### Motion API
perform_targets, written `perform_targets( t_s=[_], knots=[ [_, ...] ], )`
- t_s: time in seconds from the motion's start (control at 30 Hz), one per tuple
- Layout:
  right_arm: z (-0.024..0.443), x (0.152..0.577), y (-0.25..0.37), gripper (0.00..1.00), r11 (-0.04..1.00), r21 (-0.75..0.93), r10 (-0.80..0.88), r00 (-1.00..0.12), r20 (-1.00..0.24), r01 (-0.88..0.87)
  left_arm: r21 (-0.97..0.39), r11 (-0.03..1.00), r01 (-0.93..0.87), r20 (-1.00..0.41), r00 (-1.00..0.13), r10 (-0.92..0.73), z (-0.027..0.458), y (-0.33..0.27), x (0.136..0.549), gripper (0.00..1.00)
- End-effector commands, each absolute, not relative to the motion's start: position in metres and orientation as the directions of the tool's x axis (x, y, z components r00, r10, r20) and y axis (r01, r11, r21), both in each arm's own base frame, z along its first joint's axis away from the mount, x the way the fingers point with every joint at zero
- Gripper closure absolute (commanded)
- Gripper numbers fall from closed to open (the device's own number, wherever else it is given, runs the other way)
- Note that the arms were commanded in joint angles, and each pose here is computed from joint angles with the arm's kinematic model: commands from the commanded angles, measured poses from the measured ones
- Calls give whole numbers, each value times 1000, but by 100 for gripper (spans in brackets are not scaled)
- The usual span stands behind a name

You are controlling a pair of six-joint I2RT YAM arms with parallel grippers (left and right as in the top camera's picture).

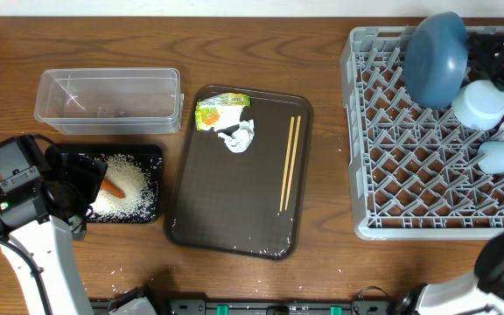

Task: Sort waste into correct bins and load items into the dishwasher rack
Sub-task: 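Lift the blue plate into the dish rack and stand it upright, then reach the right gripper to the wooden chopsticks and grasp one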

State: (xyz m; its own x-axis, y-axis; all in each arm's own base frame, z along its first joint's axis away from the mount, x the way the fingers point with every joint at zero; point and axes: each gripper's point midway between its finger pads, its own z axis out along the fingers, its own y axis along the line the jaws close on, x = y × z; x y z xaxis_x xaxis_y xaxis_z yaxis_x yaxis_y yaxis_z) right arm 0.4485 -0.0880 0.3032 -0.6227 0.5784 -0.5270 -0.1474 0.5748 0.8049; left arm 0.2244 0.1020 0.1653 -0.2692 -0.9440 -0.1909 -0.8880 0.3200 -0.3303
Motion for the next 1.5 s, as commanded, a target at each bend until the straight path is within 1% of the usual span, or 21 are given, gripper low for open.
perform_targets(
  t_s=[0.0, 0.13, 0.33, 0.5, 0.6, 0.8, 0.9, 1.03, 1.17, 1.3, 1.4, 1.47],
  knots=[
    [318, 439, -108, 23, 717, 696, 576, -529, -623, -40, -331, 309, -892, -209, -250, -945, 171, 107, 225, 3],
    [325, 425, -108, 22, 775, 631, 546, -512, -663, 9, -331, 310, -891, -209, -251, -945, 171, 107, 225, 3],
    [330, 416, -99, 23, 829, 558, 494, -514, -701, 35, -331, 309, -892, -209, -250, -945, 171, 107, 225, 3],
    [304, 416, -92, 23, 873, 467, 457, -570, -683, 141, -331, 309, -891, -209, -250, -945, 171, 107, 225, 3],
    [293, 418, -78, 23, 906, 400, 397, -610, -685, 140, -331, 309, -892, -209, -250, -945, 171, 107, 225, 3],
    [297, 417, -44, 24, 913, 403, 347, -639, -686, 64, -331, 309, -892, -209, -250, -945, 171, 107, 225, 3],
    [304, 409, -19, 22, 905, 426, 321, -658, -681, 1, -331, 310, -891, -209, -251, -945, 171, 107, 225, 3],
    [301, 400, 11, 20, 900, 433, 279, -703, -654, -46, -331, 309, -892, -209, -250, -945, 171, 107, 225, 3],
    [288, 384, 57, 18, 890, 439, 190, -776, -601, -122, -331, 310, -892, -209, -251, -945, 171, 107, 225, 3],
    [281, 368, 104, 16, 882, 420, 77, -813, -576, -214, -331, 309, -892, -209, -250, -945, 171, 107, 225, 2],
    [275, 355, 142, 12, 883, 370, -26, -816, -578, -290, -331, 310, -892, -209, -251, -945, 171, 107, 225, 2],
    [269, 349, 162, 8, 895, 335, -58, -820, -569, -295, -331, 309, -892, -209, -250, -945, 171, 107, 225, 3]
  ],
)
